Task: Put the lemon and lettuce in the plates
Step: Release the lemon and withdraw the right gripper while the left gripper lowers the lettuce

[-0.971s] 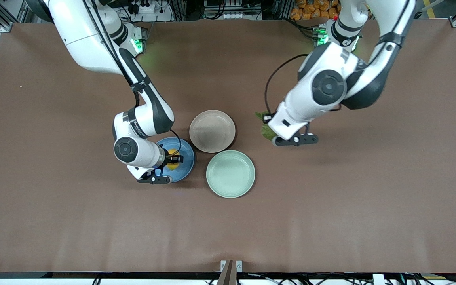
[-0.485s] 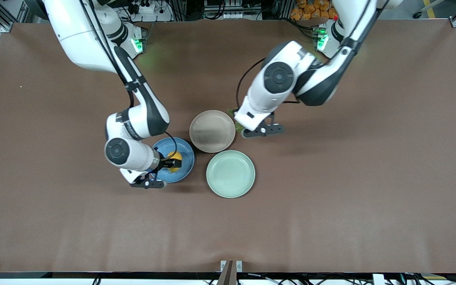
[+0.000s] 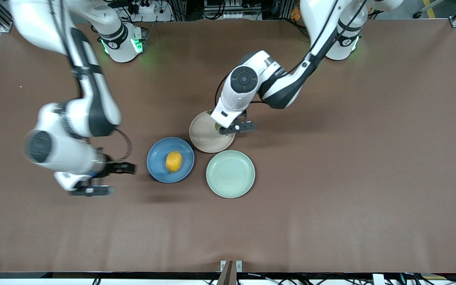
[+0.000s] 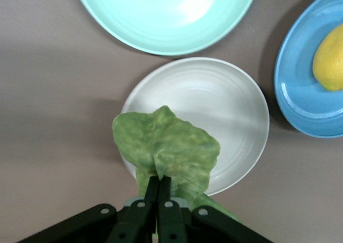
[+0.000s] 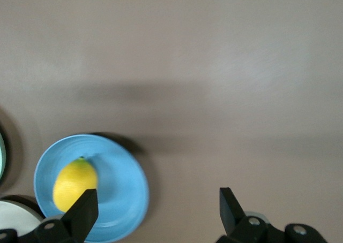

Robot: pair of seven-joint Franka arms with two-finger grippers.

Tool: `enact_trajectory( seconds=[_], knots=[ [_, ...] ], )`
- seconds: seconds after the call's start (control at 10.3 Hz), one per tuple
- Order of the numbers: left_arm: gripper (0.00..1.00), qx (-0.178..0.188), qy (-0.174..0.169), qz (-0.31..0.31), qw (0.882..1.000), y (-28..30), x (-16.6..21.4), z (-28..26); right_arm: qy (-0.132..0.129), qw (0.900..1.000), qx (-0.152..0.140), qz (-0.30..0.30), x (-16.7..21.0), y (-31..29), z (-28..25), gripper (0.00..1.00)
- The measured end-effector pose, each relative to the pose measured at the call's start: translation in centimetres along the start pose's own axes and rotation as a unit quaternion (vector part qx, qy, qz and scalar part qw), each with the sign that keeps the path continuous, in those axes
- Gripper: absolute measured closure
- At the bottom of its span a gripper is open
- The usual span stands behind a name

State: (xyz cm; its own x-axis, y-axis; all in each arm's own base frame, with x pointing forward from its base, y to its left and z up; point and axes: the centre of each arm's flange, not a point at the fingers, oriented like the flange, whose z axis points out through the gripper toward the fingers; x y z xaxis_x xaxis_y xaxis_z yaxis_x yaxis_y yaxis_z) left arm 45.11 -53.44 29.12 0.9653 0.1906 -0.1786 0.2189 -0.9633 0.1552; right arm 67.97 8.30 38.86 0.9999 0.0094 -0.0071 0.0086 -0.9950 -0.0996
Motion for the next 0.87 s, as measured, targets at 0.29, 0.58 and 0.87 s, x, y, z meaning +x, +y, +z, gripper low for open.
enact_trajectory(
  seconds=[0.29, 0.58, 0.87],
  knots=[
    [0.97, -0.013, 0.003, -0.007, 1.0, 0.1, 0.4, 4.4, 0.005, 0.999, 0.012, 0.032, -1.6, 7.8, -6.8, 0.0],
    [0.57, -0.029, 0.013, -0.006, 0.999, 0.8, 0.7, 3.9, -0.026, 0.999, -0.01, 0.03, -5.4, 9.6, -13.3, 0.0],
    [0.22, -0.041, 0.067, -0.009, 0.997, 0.2, 3.7, -4.7, -0.015, 0.999, -0.023, 0.022, -9.4, 9.7, -20.0, 0.0]
  ],
)
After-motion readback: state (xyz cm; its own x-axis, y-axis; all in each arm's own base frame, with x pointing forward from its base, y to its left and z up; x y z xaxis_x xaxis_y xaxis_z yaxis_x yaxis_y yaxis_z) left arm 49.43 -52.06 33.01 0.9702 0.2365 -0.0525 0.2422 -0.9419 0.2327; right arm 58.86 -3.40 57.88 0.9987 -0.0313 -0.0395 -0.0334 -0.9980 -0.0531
